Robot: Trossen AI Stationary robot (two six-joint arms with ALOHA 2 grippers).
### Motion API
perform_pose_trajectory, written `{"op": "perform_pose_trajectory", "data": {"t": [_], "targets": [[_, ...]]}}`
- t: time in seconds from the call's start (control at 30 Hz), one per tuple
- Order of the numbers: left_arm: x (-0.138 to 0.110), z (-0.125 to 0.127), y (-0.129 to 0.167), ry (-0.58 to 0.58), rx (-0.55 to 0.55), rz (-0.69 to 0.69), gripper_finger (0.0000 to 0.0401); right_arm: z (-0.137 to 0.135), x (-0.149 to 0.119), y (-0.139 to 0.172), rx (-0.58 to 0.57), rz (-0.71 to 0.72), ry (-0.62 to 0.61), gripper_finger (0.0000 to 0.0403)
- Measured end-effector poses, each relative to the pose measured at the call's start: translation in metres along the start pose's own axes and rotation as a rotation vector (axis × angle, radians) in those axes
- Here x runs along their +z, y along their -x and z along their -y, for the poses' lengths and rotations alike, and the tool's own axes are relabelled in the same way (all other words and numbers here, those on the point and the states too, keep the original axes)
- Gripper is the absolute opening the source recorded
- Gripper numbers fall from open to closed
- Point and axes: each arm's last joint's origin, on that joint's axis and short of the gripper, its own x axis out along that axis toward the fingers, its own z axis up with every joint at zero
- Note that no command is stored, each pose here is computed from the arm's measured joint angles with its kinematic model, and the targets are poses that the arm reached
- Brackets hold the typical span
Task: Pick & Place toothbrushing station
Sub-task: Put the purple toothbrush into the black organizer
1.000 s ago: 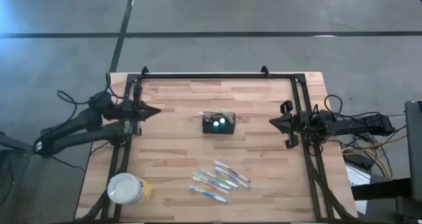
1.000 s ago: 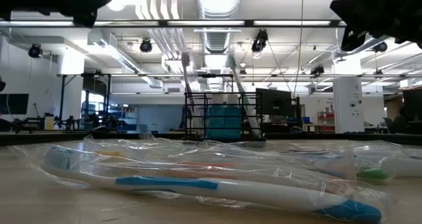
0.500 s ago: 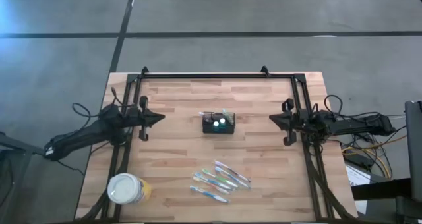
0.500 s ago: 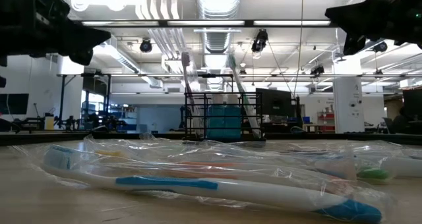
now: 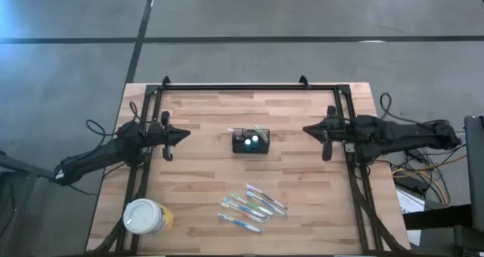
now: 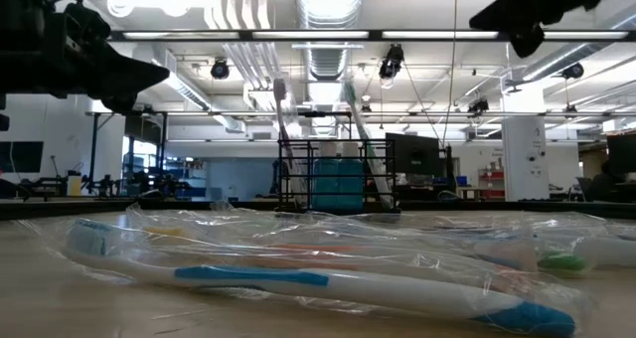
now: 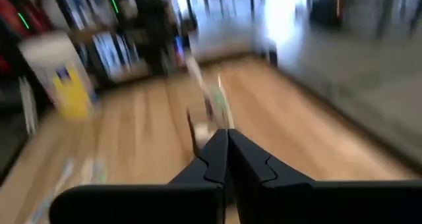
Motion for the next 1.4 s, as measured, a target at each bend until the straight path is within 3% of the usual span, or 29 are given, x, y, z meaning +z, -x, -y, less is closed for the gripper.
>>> {"op": "perform_pose_trajectory", "data": {"t": [0.23, 0.63, 0.83, 1.2, 1.4], "targets": [[0.000, 0.000, 0.000, 0.001, -0.002, -0.002, 0.0026, -0.023, 0.044, -0.028, -0.117, -0.489, -0.147, 0.0008], [-0.001, 0.000, 0.000, 0.008, -0.003, -0.010, 0.0027, -0.097, 0.059, -0.121, -0.134, -0.917, -0.112, 0.0008], [-0.001, 0.000, 0.000, -0.009, -0.003, -0.010, 0.0028, -0.134, 0.035, -0.155, -0.088, -1.026, -0.036, 0.0020], [-0.001, 0.000, 0.000, -0.029, -0.006, -0.004, 0.0028, -0.166, -0.026, -0.192, -0.067, -1.116, 0.057, 0.0148], [0.000, 0.000, 0.000, -0.029, -0.014, -0.003, 0.0028, -0.180, -0.040, -0.200, 0.013, -1.060, 0.087, 0.0184]]}}
